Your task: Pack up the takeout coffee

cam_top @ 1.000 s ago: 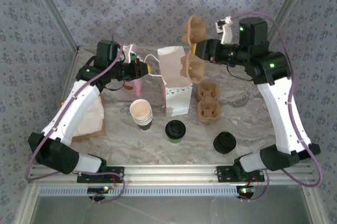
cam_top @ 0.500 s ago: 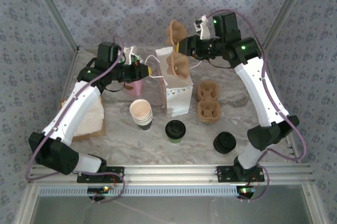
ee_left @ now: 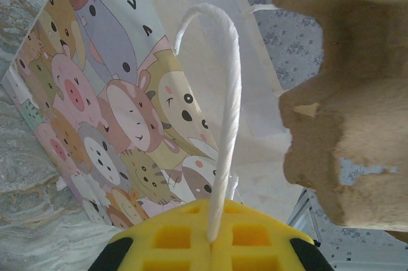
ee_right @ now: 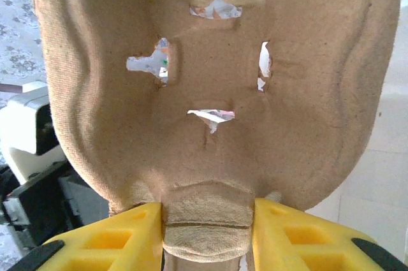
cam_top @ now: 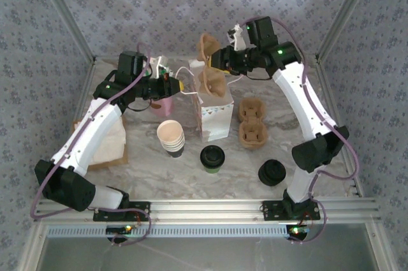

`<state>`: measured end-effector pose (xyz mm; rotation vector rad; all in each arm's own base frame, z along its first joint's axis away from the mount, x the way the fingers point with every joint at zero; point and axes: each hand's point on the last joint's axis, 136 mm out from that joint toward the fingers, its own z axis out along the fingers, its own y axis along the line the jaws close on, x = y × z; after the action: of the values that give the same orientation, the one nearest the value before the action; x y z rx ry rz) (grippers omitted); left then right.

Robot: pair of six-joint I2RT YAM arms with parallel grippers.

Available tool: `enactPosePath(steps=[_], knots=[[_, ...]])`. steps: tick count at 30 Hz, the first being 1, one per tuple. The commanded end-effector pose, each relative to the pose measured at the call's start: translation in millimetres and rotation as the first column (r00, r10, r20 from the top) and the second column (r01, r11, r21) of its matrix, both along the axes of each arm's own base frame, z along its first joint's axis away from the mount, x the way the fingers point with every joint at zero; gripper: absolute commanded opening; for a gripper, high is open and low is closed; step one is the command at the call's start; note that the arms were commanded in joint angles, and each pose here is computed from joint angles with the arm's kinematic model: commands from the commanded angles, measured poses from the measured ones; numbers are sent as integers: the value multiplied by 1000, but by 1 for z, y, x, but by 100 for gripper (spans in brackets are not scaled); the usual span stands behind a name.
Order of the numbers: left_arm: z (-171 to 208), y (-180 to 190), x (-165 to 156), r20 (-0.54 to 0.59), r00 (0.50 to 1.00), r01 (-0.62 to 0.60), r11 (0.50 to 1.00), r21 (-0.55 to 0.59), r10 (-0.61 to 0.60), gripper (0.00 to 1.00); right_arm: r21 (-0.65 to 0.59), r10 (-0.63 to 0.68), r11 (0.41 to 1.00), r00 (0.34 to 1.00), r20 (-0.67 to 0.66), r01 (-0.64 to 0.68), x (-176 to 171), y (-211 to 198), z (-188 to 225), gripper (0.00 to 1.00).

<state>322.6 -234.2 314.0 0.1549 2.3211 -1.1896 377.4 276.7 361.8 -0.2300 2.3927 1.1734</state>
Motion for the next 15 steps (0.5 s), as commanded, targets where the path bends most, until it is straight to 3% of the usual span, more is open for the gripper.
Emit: enactPosePath(steps=[1,15], knots=[[14,1,-6,55,998,27,1000,-15,-26,0,-10,50,999,999,-15,-50,-6,6,-3,40],[16,1,-6,57,998,24,1000,-14,-24,0,-104,67,992,992,-103,-78,-11,2,-35,40]])
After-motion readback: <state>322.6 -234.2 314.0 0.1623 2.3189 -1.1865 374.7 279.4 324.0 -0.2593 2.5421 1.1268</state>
